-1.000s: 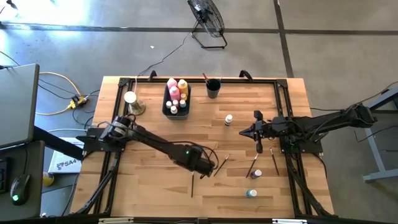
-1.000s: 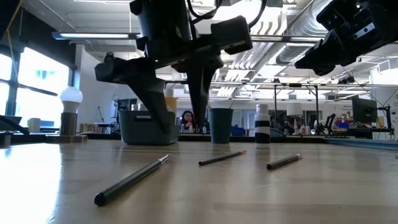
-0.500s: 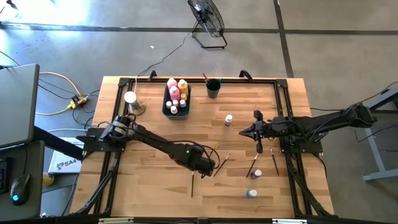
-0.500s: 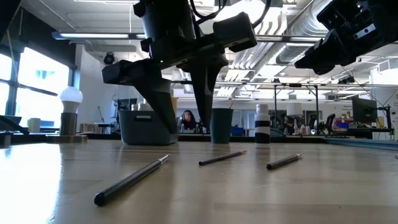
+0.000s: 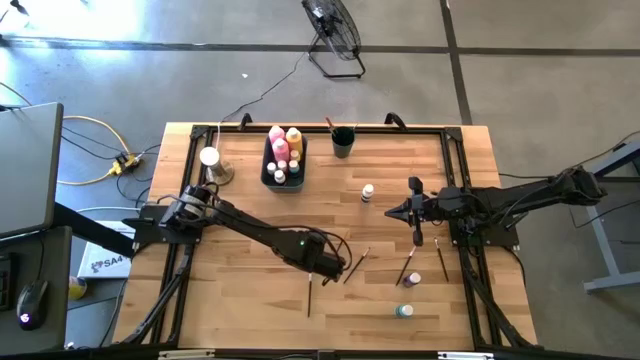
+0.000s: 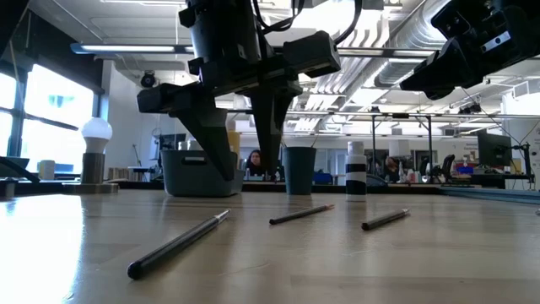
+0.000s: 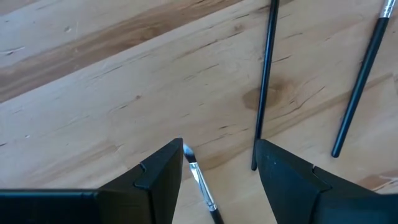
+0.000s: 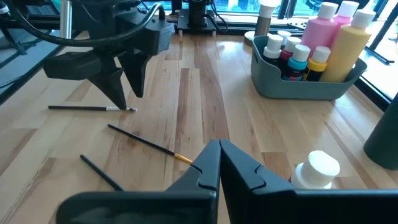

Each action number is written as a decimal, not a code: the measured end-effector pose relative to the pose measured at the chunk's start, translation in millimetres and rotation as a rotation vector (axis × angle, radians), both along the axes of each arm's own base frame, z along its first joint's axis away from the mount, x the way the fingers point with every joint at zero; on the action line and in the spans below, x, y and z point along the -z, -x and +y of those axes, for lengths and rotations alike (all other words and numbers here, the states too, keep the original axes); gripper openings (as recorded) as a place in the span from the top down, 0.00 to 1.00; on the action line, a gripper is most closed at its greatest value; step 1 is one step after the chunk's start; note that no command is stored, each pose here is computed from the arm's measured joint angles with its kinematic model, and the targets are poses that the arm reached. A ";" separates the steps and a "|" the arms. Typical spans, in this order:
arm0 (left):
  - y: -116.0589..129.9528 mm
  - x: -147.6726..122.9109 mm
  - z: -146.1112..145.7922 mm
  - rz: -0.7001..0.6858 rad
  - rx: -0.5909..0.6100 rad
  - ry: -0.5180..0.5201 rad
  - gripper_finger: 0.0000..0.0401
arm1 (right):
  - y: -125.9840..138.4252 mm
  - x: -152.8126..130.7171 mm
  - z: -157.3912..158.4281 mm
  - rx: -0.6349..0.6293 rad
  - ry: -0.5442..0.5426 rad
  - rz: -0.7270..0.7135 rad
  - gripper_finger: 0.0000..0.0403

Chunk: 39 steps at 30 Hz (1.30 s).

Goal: Pick & Place Paint Supplies
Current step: Put the silver paint brush into the green cup

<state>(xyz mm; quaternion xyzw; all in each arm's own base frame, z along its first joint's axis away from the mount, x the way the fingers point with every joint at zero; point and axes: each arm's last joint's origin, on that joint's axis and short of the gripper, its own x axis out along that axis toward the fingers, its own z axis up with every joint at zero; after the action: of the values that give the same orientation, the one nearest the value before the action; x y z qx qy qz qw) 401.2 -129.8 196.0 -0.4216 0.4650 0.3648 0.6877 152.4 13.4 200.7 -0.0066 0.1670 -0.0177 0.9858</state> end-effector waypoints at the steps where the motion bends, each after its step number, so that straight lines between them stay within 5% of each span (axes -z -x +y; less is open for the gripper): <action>1: 0.0 0.0 0.0 0.000 0.000 0.000 0.50 | 0.0 0.0 0.0 0.000 0.001 0.000 1.00; 22: 3.1 1.9 -0.2 0.038 -0.066 0.045 0.54 | 0.0 -0.1 0.0 -0.001 0.001 0.000 1.00; 29: -4.6 21.1 -3.9 0.053 -0.064 0.075 0.63 | 0.1 0.4 0.0 -0.001 0.002 0.004 1.00; 39: -5.3 35.4 -5.4 0.114 -0.051 0.095 0.64 | 0.2 0.6 0.0 -0.001 0.001 0.007 1.00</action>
<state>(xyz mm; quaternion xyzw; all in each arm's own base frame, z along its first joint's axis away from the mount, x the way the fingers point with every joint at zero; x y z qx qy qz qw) 406.5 -135.2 160.6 -0.4441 0.5091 0.3833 0.6298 152.2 13.5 200.1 -0.0075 0.1703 -0.0172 0.9852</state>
